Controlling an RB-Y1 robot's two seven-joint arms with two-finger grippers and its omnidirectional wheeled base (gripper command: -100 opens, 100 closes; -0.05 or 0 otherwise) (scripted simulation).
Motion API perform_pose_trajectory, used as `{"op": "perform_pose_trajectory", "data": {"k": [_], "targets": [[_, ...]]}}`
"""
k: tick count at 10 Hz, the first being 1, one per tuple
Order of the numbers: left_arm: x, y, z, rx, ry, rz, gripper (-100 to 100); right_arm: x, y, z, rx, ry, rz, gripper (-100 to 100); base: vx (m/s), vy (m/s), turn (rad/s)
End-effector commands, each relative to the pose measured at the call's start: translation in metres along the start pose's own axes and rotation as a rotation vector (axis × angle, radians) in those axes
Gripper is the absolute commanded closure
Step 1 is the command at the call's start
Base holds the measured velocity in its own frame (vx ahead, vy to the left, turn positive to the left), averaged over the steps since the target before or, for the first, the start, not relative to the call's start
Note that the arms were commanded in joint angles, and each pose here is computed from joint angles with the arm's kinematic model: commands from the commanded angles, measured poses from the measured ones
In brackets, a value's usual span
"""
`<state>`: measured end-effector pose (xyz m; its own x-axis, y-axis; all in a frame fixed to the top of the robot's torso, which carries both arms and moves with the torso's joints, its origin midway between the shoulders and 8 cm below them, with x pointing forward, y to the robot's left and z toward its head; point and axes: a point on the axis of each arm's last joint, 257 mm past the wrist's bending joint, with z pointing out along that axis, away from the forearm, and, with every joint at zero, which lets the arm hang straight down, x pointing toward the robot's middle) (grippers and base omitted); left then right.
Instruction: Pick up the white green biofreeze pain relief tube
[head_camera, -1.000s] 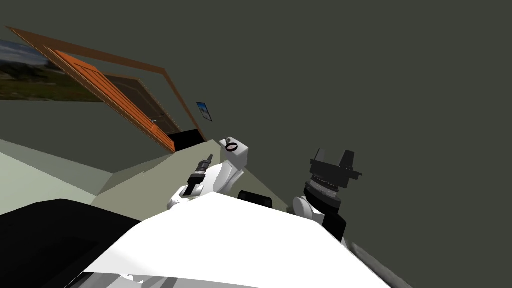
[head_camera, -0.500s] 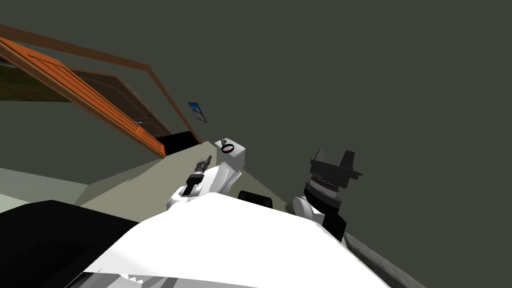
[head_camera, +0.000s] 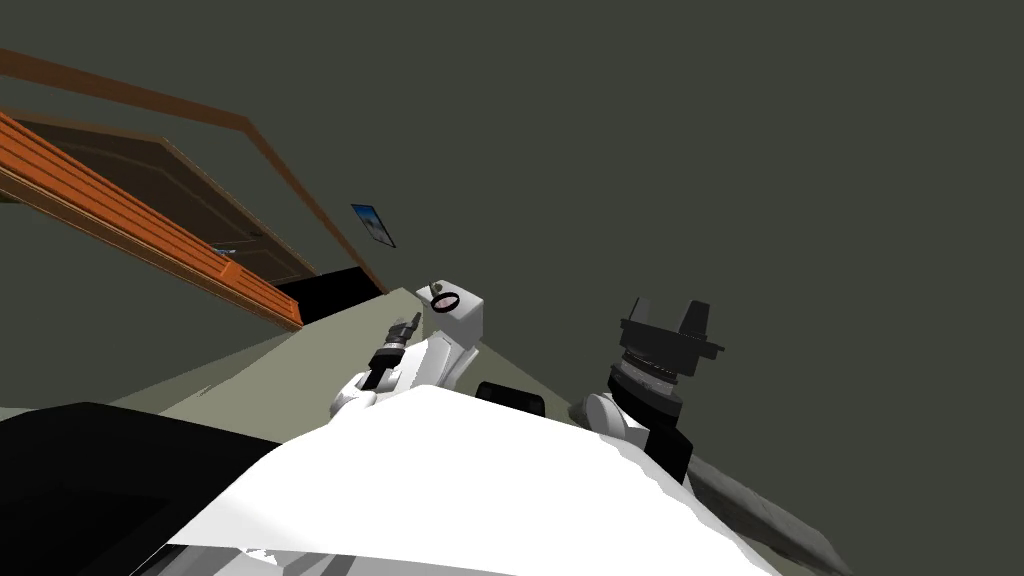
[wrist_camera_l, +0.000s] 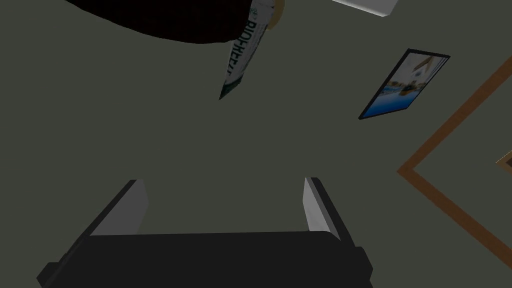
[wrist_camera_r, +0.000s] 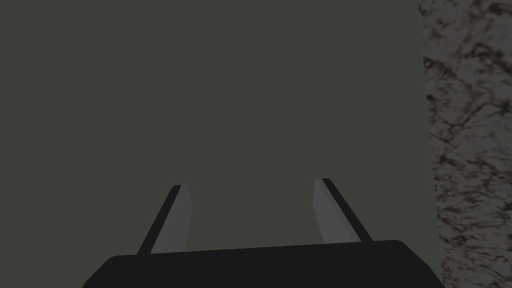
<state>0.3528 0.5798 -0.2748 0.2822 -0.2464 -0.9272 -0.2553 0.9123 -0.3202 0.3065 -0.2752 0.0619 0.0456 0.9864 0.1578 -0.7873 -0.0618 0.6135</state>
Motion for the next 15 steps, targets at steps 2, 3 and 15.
{"op": "perform_pose_trajectory", "data": {"k": [2,3,15], "targets": [[0.003,0.015,0.002,-0.023,0.014,0.074,-100,0.000,0.000,0.000,0.000,0.000,0.000,0,0.065,0.037,-0.146],[0.003,0.021,0.004,-0.030,0.019,0.105,-100,0.000,0.000,0.000,0.000,0.000,0.000,0,0.104,0.042,-0.179],[0.017,0.014,0.034,-0.024,0.048,0.279,-100,0.000,0.000,0.000,0.000,0.000,0.000,0,0.070,0.066,-0.048]]}}
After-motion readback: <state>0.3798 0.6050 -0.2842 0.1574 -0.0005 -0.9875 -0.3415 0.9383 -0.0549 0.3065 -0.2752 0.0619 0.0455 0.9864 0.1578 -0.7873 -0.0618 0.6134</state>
